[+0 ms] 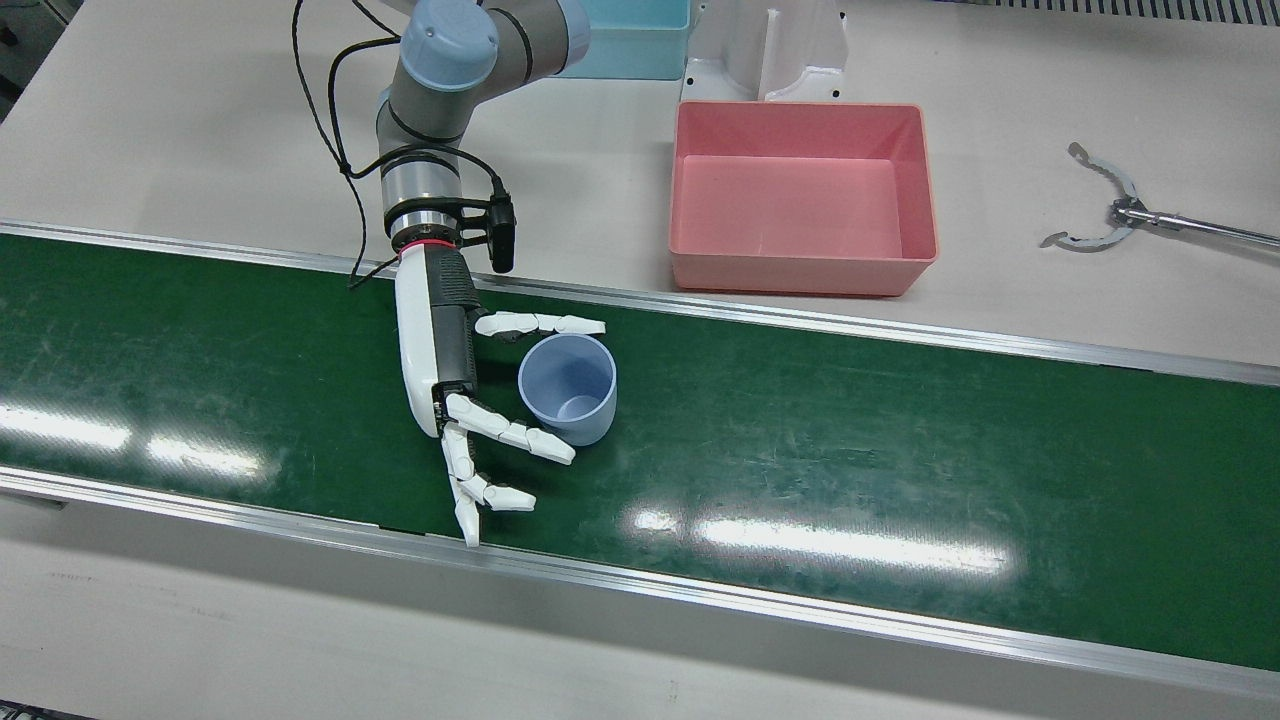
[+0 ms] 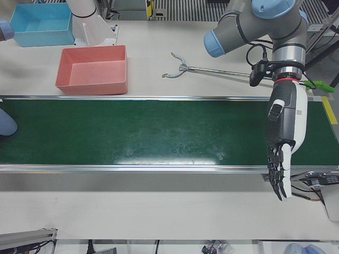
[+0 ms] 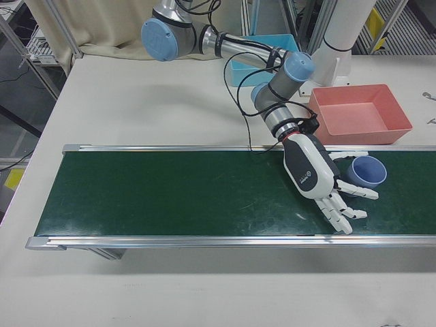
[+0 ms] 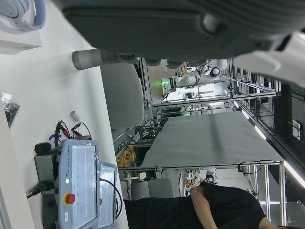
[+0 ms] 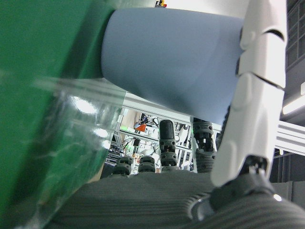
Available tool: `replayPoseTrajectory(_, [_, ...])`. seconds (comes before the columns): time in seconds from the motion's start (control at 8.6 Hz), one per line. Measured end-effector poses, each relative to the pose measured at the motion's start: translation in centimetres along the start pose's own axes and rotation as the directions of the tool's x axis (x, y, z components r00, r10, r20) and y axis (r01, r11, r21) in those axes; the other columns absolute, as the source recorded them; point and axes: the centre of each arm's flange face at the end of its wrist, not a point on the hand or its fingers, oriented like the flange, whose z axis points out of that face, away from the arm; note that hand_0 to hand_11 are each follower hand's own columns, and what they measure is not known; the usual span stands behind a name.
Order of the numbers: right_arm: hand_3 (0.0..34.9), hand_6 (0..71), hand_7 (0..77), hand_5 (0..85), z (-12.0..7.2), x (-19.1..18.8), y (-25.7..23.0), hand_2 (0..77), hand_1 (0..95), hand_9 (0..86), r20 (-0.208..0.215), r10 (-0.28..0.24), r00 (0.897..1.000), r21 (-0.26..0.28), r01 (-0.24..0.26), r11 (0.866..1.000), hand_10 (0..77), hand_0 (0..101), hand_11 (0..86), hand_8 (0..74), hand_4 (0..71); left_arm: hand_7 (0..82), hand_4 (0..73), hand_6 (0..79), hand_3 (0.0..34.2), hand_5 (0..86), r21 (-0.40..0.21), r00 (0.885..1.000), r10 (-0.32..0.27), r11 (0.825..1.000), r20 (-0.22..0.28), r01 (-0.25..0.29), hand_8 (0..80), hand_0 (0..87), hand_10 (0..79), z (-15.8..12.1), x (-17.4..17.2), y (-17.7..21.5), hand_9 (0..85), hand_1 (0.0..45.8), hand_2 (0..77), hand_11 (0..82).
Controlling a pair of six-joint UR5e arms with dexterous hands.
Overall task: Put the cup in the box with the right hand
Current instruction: 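Close the right hand fingers around the pale blue cup and lift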
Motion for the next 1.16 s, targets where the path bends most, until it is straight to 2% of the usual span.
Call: replayPoseTrajectory(1.16, [0.0,8.2,36.5,6.0,0.06,-0.03,0.14,6.5,19.6,8.2,0.001,0.002,1.000,-0.003,-0.002,1.000,3.3,55,7.1,1.1,28.9,0.0,0.0,0.0,0.0,0.0,0.000,1.000,0.000,1.000,0.000,0.000,0.0,0.0,0.0,0.00,0.00,0.00,0.0,0.5,0.5,0.0])
